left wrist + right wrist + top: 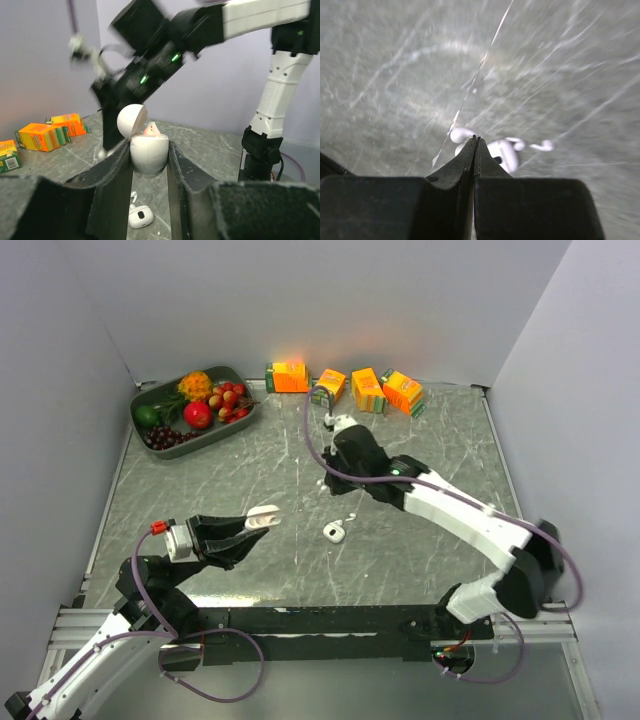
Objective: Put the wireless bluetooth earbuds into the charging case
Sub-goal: Pick up the earbud from the center of the board, then place the earbud in the charging case.
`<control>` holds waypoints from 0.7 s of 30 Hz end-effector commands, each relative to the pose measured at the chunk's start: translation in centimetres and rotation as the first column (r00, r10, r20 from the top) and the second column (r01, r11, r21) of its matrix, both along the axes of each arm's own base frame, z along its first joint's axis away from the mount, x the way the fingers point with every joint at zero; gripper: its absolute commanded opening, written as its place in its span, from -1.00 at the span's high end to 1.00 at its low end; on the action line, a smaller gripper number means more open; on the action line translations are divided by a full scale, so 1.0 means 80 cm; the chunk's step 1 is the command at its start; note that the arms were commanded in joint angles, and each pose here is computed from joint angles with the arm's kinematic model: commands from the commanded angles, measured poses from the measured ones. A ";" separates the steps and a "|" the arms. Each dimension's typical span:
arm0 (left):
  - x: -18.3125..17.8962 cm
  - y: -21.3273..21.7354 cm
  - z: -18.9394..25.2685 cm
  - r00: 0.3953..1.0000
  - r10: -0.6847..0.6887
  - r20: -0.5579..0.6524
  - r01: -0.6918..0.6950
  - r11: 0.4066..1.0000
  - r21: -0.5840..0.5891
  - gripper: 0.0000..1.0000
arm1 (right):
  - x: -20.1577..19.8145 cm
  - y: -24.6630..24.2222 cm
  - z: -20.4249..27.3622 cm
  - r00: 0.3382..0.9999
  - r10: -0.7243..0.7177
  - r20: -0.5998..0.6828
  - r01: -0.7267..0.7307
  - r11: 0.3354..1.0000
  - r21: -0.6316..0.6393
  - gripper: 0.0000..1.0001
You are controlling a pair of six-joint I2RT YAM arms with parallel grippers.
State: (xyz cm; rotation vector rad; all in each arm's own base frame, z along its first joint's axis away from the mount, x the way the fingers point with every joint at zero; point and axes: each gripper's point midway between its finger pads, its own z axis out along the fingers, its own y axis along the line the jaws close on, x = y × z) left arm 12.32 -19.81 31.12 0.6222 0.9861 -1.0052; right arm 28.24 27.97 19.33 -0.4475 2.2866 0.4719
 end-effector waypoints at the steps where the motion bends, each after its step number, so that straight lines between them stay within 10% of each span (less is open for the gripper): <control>1: 0.001 0.006 0.024 0.999 0.019 0.032 -0.017 0.998 -0.067 0.99 | -0.018 -0.026 0.138 0.944 0.008 0.331 -0.013 1.000 0.011 1.00; 21: 0.020 -0.017 0.052 1.000 -0.019 0.018 0.021 0.995 -0.096 0.99 | -0.151 -0.011 0.276 0.617 0.264 0.742 -0.151 0.964 -0.217 1.00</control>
